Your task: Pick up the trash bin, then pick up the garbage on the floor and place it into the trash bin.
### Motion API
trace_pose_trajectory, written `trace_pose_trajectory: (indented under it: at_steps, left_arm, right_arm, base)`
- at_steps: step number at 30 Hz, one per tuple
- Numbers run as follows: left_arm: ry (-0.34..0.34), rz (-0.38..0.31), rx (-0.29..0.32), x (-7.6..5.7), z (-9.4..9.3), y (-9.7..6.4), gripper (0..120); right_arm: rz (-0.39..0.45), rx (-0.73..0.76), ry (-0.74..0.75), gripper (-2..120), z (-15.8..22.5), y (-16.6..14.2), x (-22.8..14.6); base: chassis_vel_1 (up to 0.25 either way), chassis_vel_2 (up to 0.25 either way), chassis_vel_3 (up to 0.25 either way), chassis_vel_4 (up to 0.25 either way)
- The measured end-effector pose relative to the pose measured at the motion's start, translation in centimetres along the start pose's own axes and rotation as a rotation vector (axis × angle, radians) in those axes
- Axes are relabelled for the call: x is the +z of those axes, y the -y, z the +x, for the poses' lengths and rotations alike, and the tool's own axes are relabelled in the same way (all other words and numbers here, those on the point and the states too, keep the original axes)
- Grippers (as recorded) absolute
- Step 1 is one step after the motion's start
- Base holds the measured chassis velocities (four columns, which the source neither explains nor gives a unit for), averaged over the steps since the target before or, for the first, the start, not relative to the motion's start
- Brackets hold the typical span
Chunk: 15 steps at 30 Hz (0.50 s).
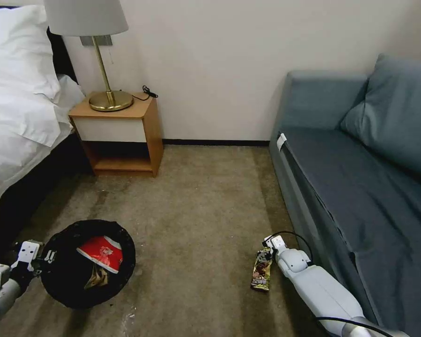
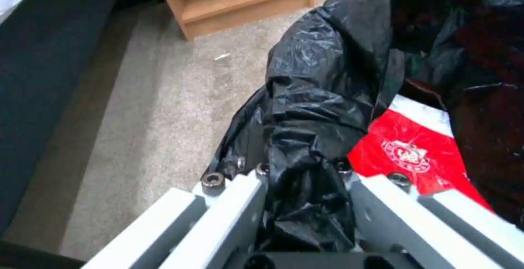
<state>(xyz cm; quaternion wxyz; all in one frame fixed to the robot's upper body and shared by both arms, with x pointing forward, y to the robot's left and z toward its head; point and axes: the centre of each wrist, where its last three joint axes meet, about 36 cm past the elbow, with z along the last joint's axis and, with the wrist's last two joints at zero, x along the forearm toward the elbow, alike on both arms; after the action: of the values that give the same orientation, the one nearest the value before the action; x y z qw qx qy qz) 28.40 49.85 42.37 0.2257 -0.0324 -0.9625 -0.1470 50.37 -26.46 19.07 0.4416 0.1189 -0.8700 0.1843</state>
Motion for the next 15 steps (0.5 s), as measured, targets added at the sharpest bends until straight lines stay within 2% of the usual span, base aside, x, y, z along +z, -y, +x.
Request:
trace_pose_trajectory:
  at_steps: [6, 15]
  left_arm:
    - [0.002, -0.002, -0.006, -0.1, 0.1, -0.7, 1]
    - [-0.001, -0.001, -0.001, 0.1, -0.3, -1.2, 1]
  right_arm:
    - [0.001, -0.018, -0.009, 99, -0.5, -1.1, 0.6]
    - [0.000, -0.019, -0.011, 96, -0.8, -0.8, 0.6]
  base:
    - [0.000, 0.000, 0.000, 0.000]
    - [0.000, 0.000, 0.000, 0.000]
